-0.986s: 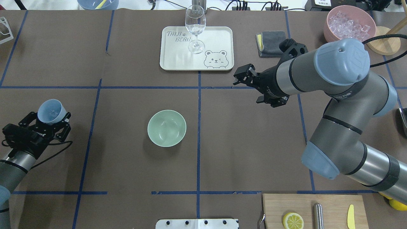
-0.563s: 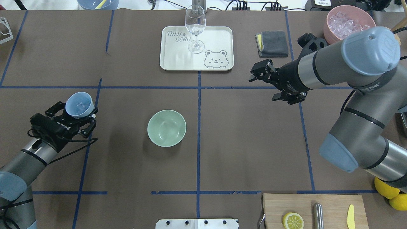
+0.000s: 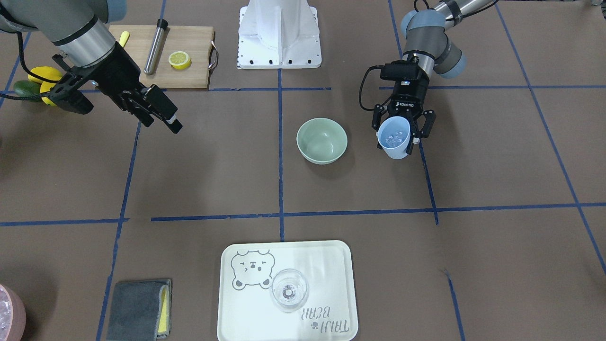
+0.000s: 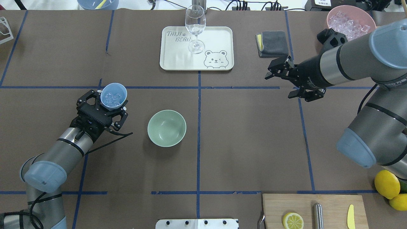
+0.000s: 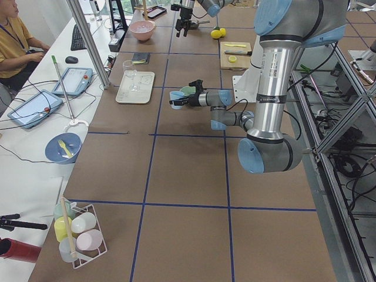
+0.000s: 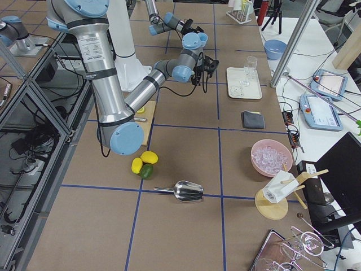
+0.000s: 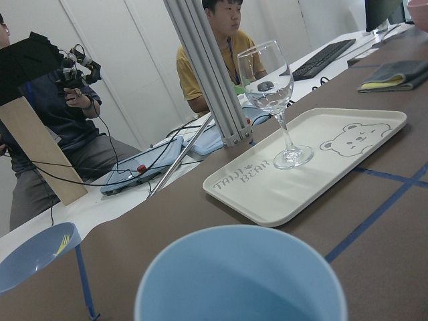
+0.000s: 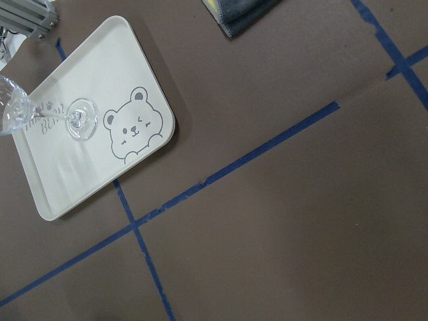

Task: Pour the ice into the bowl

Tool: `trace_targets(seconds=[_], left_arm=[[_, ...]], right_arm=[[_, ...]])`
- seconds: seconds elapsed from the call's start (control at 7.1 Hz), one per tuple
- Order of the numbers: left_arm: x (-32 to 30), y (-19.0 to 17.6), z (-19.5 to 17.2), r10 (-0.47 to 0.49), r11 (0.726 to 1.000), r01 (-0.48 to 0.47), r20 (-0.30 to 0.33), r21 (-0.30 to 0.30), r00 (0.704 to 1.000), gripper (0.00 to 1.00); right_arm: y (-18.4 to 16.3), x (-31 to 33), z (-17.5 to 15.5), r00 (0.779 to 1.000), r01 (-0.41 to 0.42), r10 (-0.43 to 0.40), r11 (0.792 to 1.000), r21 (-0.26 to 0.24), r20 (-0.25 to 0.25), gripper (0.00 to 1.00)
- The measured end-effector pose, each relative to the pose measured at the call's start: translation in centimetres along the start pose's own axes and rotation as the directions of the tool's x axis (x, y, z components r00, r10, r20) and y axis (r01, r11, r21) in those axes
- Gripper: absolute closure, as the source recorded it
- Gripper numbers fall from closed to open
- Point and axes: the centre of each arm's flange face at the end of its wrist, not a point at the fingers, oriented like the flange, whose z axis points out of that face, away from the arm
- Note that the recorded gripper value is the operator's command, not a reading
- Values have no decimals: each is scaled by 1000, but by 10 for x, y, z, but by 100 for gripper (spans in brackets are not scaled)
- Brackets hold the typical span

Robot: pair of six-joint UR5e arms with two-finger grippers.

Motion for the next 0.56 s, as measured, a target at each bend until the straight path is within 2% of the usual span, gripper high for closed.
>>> trace_targets(seconds=[0.28,0.42,0.56], left_arm=[[13,-16,10,83,996,-81,78,-36,993,100],[29,-32,17,147,988,-142,97,-52,984,100],[46,-44,19,252,967,-244,115,-77,961,100]], right_arm=[[-5,3,-1,1000,6,-6,1000,5,-4,0],[-7,4,-1,1000,9,-9,1000,7,-6,0],[-7,5,-1,1000,11,-11,1000,7,-8,0]])
